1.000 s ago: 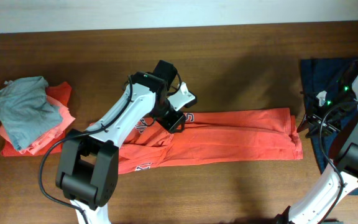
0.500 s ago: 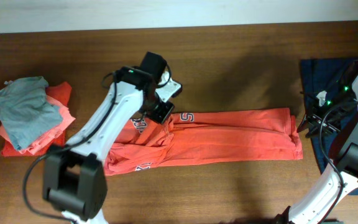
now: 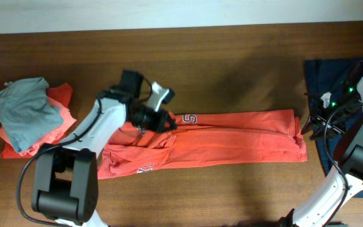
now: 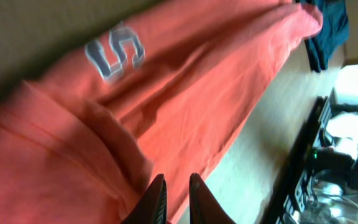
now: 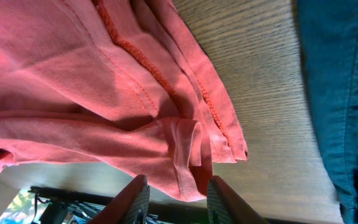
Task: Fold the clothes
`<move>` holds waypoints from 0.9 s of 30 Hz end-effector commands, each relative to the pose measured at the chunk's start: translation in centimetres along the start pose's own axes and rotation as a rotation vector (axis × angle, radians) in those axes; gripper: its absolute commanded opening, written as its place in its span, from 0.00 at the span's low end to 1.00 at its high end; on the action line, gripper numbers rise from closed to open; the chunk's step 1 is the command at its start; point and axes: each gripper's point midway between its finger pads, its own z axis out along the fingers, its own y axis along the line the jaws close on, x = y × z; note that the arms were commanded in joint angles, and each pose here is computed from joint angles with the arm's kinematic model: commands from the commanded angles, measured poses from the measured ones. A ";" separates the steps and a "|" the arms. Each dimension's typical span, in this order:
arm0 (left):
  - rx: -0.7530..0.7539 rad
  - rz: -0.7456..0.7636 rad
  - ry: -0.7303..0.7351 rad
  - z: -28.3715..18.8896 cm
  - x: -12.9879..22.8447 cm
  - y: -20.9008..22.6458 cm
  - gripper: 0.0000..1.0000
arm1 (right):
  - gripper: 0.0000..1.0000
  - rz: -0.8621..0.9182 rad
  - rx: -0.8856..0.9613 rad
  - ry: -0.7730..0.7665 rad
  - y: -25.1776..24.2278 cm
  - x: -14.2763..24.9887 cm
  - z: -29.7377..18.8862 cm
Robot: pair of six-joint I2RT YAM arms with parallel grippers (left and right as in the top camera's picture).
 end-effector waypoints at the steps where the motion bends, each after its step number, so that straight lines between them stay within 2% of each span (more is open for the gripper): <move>1: 0.067 -0.078 0.000 1.6 2.8 0.4 0.14 | 0.36 -0.018 0.001 -0.038 0.6 0.1 -1.2; 4: 0.105 -0.139 -0.019 2.8 4.3 0.8 0.15 | 0.36 -0.018 0.001 -0.037 0.6 0.1 -1.2; 7: 0.092 -0.199 -0.034 3.8 5.4 1.7 0.28 | 0.36 -0.018 0.001 -0.037 0.6 0.1 -1.2; 9: 0.092 -0.190 -0.044 3.8 5.2 1.7 0.40 | 0.36 -0.018 0.000 -0.036 0.6 0.2 -1.2; 10: 0.093 -0.185 -0.049 3.8 5.0 1.7 0.42 | 0.36 -0.018 0.000 -0.035 0.6 0.2 -1.2; 15: 0.098 -0.129 -0.094 2.3 2.7 0.9 0.43 | 0.36 -0.043 -0.039 -0.037 1.3 0.2 -1.2; 17: 0.087 -0.040 -0.137 0.3 0.6 -0.5 0.43 | 0.36 -0.087 -0.078 -0.043 2.0 0.1 -1.3; 18: 0.064 0.030 -0.178 -1.8 -1.3 -2.0 0.47 | 0.36 -0.102 -0.087 -0.045 2.1 0.1 -1.3; 22: -0.079 0.154 -0.265 -7.4 -4.5 -4.7 0.56 | 0.36 -0.110 -0.088 -0.041 2.1 0.2 -1.2; 24: -0.226 0.150 -0.290 -9.9 -5.1 -3.9 0.66 | 0.36 -0.110 -0.090 -0.028 2.0 0.5 -0.9; 27: -0.345 0.107 -0.301 -12.2 -4.5 -2.5 0.67 | 0.37 -0.108 -0.093 -0.007 1.8 0.7 0.2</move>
